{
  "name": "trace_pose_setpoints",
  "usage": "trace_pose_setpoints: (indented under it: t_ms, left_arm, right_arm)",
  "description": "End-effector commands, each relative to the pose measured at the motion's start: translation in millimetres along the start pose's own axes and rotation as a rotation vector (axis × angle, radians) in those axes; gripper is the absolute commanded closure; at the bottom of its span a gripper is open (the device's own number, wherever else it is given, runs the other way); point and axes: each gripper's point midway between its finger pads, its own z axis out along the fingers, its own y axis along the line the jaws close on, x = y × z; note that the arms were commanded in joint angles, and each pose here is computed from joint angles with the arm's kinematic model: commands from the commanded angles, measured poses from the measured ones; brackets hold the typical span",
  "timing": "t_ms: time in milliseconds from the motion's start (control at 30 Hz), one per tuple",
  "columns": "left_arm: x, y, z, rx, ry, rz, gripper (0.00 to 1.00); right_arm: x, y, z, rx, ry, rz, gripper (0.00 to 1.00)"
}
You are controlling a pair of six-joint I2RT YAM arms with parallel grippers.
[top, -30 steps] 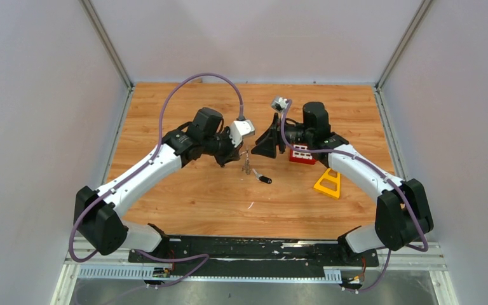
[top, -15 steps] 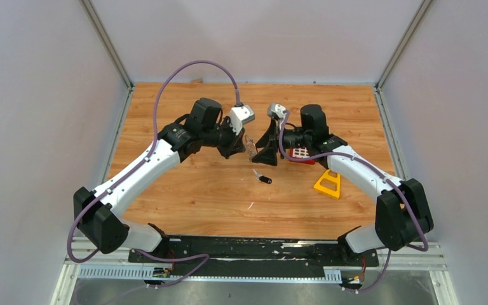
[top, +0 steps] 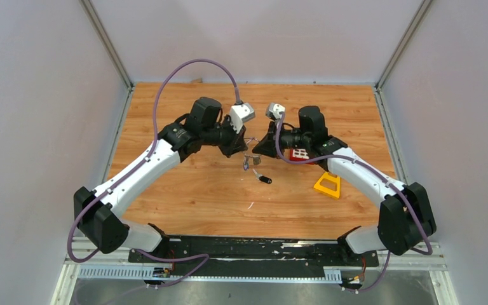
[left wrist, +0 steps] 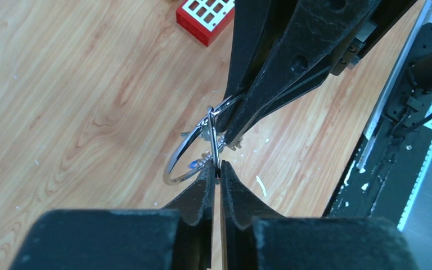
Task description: Put the keys on the keyring
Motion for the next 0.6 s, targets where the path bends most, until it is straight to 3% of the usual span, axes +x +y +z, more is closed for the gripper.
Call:
trace_pose_setpoints:
  t_ms: [0, 167, 333, 567]
  left_arm:
    - [-17.6, 19.1, -6.7, -0.058, -0.066, 0.081, 0.83]
    - [-19.7, 36.9, -7.3, -0.105, -0.083, 0.169, 0.60]
    - [-16.5, 39.9, -9.1, -0.125, -0.121, 0.269, 0.26]
    - [8.3, 32.2, 6.1, -0.060, -0.152, 0.361, 0.28]
  right_arm:
    - [-36.2, 0.2, -10.6, 0.067, -0.060, -0.002, 1.00]
    - [-42.0, -4.3, -10.2, 0.109, -0.071, 0.126, 1.00]
    - [-40.0, -11.8, -10.9, 0.133, -0.084, 0.242, 1.00]
    - [-54.8, -6.7, -16.7, 0.102, -0.146, 0.274, 1.00]
